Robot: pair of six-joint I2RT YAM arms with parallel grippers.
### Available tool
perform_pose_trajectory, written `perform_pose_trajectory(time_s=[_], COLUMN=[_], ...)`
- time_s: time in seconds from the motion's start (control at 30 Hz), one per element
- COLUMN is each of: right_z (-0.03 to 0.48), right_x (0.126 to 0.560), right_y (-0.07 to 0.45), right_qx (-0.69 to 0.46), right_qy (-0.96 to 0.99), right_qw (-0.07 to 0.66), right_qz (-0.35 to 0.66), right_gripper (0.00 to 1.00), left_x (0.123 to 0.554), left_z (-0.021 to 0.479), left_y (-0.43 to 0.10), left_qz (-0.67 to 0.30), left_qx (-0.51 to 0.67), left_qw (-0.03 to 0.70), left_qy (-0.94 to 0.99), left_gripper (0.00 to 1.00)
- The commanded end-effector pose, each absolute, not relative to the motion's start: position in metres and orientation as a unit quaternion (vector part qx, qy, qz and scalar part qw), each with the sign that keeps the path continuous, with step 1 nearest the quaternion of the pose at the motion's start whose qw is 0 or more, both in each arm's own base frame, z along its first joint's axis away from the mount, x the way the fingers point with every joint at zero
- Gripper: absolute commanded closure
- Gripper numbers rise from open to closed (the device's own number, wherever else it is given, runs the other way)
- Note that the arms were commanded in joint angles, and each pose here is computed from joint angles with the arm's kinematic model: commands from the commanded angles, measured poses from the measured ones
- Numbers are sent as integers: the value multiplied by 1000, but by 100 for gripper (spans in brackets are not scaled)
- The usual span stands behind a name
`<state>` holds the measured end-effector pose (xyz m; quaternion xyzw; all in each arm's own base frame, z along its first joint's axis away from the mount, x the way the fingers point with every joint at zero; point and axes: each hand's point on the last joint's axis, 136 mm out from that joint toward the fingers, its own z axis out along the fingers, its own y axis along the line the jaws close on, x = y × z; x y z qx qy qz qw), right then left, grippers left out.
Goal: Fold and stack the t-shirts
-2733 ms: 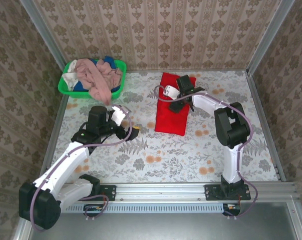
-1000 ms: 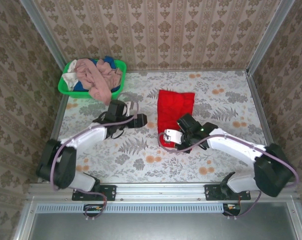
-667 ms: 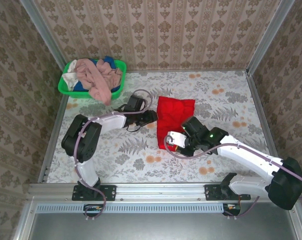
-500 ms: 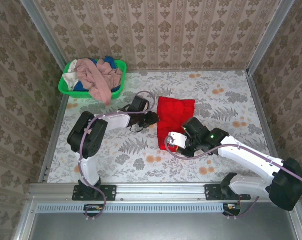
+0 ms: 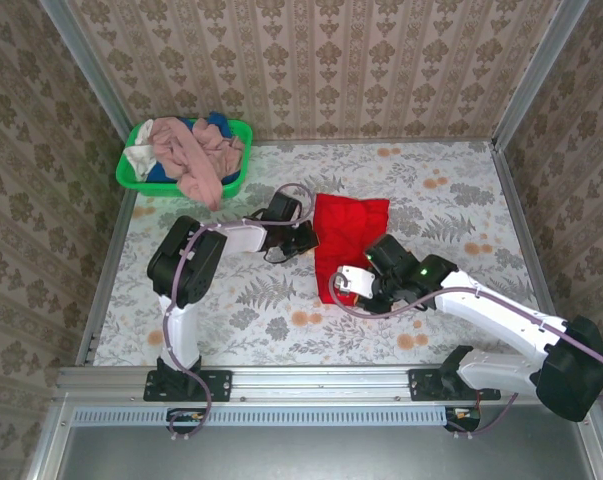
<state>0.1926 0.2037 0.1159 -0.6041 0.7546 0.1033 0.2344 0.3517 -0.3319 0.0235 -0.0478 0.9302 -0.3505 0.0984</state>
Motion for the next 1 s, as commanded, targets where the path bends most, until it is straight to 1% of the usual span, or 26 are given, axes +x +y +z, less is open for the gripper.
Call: perform_pose_trajectory(time_s=[0.0,0.1,0.3,0.6,0.67,0.83,0.97], right_z=[135,146,163,183,191,197,185], right_x=[201,224,275,362,380,419,452], right_y=[205,202,196,193,194,194,198], right_qx=[-619,-621,-635,-653,-652,-661,-661], right_qy=[743,745,740,720,716,704,703], right_qw=[233,228,210,224,238,248,248], right_qz=[105,90,71,74,77,78,88], right_gripper=[100,100,100,100,100,100,100], left_x=[333,329,321,324,324,325,328], left_z=[1,-9,-38,-54,-58,-65,-66], left_y=[-329,-323,-312,-301,-298,-298,-298], left_qz=[-325,-327,-331,-326,-323,-324,-328], left_qx=[-20,-34,-81,-88,-87,-88,-88], left_qw=[57,45,-2,-43,-51,-71,-77], left_qy=[944,943,940,940,941,939,937], left_gripper=[100,100,100,100,100,100,100])
